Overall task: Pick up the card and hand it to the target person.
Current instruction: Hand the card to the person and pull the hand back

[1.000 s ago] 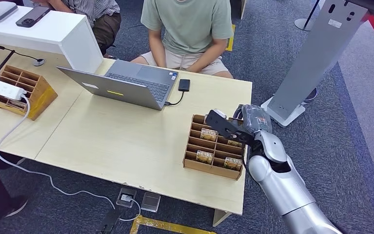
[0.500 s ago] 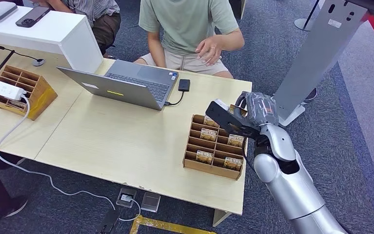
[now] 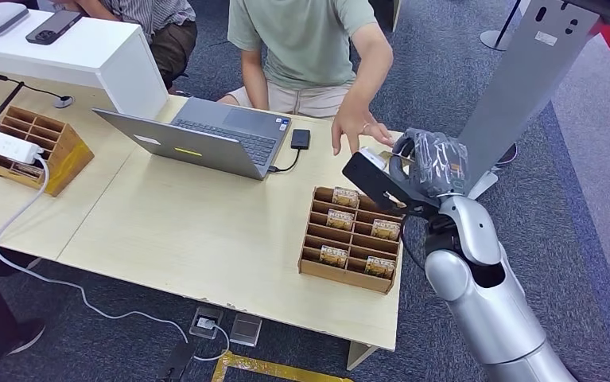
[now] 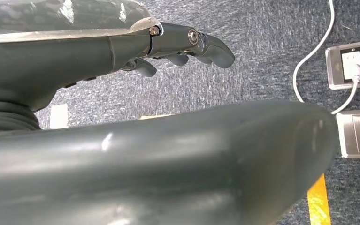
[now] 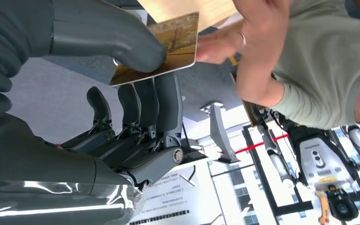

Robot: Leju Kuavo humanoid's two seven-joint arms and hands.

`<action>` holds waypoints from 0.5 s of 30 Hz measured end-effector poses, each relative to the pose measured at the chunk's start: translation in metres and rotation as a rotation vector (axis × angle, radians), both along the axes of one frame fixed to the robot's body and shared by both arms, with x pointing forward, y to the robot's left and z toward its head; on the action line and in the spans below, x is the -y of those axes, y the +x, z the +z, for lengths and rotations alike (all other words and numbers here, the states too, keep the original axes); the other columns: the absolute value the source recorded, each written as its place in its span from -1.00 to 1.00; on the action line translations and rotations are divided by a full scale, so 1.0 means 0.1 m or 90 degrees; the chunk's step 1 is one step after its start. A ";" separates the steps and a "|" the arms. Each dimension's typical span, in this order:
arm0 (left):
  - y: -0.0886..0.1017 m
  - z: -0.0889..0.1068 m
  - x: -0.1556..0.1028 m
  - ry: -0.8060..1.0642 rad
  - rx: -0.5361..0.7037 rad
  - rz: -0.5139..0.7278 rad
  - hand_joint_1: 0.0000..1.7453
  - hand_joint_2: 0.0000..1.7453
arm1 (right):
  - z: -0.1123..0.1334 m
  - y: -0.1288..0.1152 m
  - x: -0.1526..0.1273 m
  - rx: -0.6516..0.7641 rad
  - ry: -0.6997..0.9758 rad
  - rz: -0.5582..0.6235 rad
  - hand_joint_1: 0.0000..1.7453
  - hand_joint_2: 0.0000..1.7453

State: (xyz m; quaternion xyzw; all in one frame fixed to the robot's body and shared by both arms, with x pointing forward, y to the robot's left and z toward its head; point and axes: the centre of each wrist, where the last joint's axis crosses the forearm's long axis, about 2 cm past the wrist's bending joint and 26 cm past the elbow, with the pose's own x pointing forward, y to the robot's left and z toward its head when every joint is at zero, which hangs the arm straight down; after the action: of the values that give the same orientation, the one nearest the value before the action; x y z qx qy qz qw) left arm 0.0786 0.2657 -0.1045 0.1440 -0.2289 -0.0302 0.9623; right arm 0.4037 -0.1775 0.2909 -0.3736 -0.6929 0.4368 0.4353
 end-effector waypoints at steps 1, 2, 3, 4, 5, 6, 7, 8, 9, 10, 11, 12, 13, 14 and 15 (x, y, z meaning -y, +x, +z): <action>0.00 0.00 0.00 0.000 0.000 -0.001 -1.00 -1.00 | 0.02 0.04 0.00 0.006 0.005 -0.001 0.54 1.00; 0.00 0.00 0.00 -0.001 0.000 -0.002 -1.00 -1.00 | 0.03 0.08 -0.01 0.013 0.008 -0.003 0.54 1.00; 0.00 0.00 0.00 -0.001 0.000 -0.003 -1.00 -1.00 | 0.05 0.13 -0.01 0.018 0.009 -0.006 0.55 1.00; 0.00 0.00 0.00 -0.001 0.000 -0.004 -1.00 -1.00 | 0.06 0.16 -0.01 0.021 0.010 -0.007 0.54 1.00; 0.00 0.00 0.00 -0.001 0.000 -0.005 -1.00 -1.00 | 0.06 0.20 -0.01 0.023 0.006 -0.015 0.53 1.00; 0.00 0.00 0.00 -0.001 0.000 -0.006 -1.00 -1.00 | 0.06 0.25 -0.01 0.023 0.003 -0.023 0.52 1.00; 0.00 0.00 0.00 -0.001 0.000 -0.008 -1.00 -1.00 | 0.06 0.29 -0.01 0.023 -0.002 -0.034 0.50 1.00; 0.00 0.00 0.00 -0.001 -0.001 -0.010 -1.00 -1.00 | 0.06 0.35 -0.01 0.022 -0.006 -0.045 0.50 1.00; 0.00 0.00 0.00 -0.001 -0.001 -0.011 -1.00 -1.00 | 0.06 0.40 0.00 0.019 -0.007 -0.050 0.50 1.00; 0.00 0.00 0.00 -0.001 -0.001 -0.013 -1.00 -1.00 | 0.06 0.46 0.00 0.016 -0.009 -0.056 0.50 1.00; 0.00 0.00 0.01 -0.001 -0.002 -0.015 -1.00 -1.00 | 0.06 0.50 0.00 0.011 -0.007 -0.057 0.50 1.00; 0.00 0.00 0.01 -0.001 -0.004 -0.017 -1.00 -1.00 | 0.06 0.53 0.00 0.006 -0.007 -0.058 0.50 1.00; 0.00 0.00 0.01 -0.001 -0.005 -0.018 -1.00 -1.00 | 0.06 0.55 -0.01 0.002 -0.008 -0.059 0.50 1.00; 0.00 0.00 0.01 -0.001 -0.006 -0.020 -1.00 -1.00 | 0.06 0.57 -0.02 -0.001 -0.007 -0.058 0.50 1.00; 0.00 0.00 0.01 -0.001 -0.007 -0.021 -1.00 -1.00 | 0.05 0.59 -0.05 -0.004 -0.008 -0.057 0.50 1.00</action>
State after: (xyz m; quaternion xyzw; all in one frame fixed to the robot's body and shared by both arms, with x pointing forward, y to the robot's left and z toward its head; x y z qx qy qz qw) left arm 0.0784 0.2647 -0.1045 0.1392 -0.2260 -0.0463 0.9630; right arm 0.4625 -0.1730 0.2955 -0.4057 -0.6717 0.4220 0.4541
